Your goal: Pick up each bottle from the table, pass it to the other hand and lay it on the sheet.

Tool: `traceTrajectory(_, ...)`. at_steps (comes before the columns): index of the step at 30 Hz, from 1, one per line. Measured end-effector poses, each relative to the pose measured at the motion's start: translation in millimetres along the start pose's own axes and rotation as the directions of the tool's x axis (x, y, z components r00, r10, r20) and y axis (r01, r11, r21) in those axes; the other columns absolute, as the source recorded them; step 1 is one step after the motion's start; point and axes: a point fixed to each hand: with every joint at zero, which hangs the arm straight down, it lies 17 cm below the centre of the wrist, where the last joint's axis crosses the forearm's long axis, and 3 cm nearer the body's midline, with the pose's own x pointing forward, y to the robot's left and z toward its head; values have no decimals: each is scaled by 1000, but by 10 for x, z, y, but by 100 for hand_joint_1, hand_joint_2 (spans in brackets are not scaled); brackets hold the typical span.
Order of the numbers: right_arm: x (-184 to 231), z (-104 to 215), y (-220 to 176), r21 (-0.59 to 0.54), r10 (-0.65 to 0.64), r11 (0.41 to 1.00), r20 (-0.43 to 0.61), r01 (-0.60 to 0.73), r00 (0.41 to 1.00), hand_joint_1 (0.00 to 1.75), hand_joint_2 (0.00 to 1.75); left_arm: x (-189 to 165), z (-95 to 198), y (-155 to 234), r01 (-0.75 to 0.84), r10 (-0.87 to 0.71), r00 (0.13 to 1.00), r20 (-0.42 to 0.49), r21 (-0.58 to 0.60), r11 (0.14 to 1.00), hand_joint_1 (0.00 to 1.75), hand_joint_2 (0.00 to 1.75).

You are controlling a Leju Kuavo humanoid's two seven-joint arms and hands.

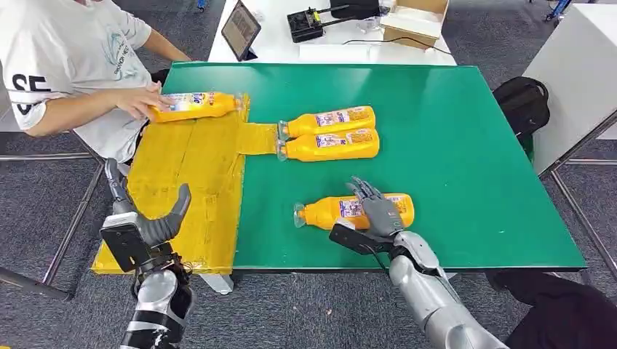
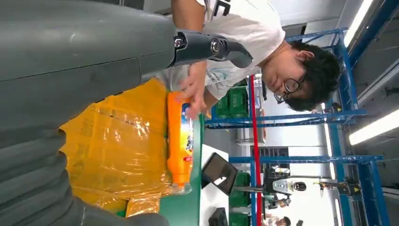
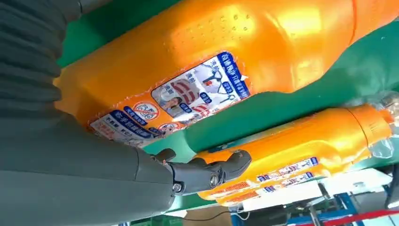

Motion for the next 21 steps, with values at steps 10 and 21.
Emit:
traceTrajectory(10,-81,-41,-121,3,23,1000,-7,-23,1000,0,175,4,26,-31,-5,5,1000,-2,-11,1000,0,175)
traceTrajectory(21,-193,-102,-265,43,63,997,-10,-62,998,0,175,8,90,-110,-16,16,1000,-5,-45,999,0,175)
